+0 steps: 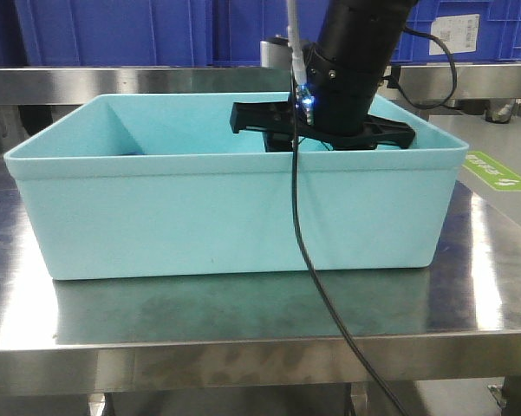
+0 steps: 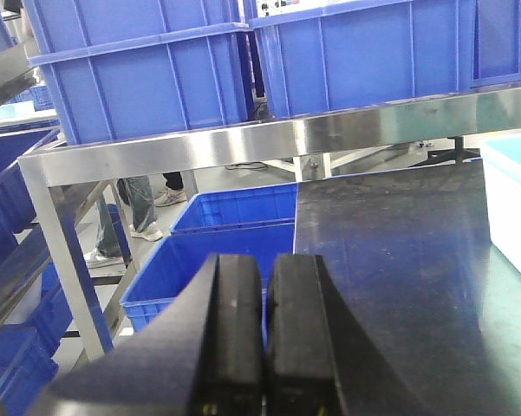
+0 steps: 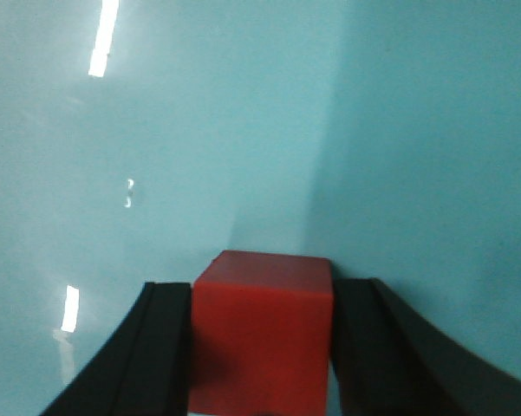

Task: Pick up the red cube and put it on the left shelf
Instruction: 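Close the right gripper around the red cube, then lift the red cube up out of the light-blue bin with the right gripper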

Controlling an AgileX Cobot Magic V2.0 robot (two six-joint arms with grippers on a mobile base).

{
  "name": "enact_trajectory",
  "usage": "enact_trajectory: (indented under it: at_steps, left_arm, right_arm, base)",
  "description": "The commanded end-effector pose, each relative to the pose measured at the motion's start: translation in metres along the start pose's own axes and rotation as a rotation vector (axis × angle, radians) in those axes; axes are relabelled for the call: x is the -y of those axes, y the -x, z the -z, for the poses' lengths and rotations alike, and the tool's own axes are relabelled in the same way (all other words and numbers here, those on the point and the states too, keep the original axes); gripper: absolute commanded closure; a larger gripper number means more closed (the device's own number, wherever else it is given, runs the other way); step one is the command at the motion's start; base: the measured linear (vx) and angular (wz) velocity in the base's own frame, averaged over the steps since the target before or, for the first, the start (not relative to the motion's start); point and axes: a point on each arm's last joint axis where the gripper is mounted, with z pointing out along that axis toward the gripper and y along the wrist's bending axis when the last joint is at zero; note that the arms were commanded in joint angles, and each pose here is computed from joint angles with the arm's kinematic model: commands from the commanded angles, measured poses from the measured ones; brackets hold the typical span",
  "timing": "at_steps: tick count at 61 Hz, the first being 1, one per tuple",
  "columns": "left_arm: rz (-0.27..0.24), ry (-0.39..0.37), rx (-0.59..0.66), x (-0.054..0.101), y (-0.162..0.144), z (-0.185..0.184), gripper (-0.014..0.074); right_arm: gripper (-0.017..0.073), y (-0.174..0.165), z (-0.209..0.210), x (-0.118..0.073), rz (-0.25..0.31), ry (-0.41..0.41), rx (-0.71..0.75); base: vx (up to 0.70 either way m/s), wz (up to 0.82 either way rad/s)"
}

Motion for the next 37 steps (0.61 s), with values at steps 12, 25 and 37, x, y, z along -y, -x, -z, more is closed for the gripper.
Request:
enact_trajectory:
  at_steps: [12,25,37]
  left_arm:
    - [0.004,0.013,0.081,0.000,0.001,0.001,0.0488]
    - [0.004,0.013,0.081,0.000,0.001,0.001,0.0488]
    - [0.004,0.013,0.081,0.000,0.001,0.001,0.0488]
  right_arm:
    - [0.0501,0.023,0.059,-0.010,0.033,0.065,0.280]
    - [0.0501,0.028,0.114,-0.015,0.067,0.105,0.489]
    - [0.0501,0.022,0.190,-0.017,0.127,0.130,0.745]
  base:
    - [0.00,0.00]
    - [0.00,0.00]
    - [0.00,0.00]
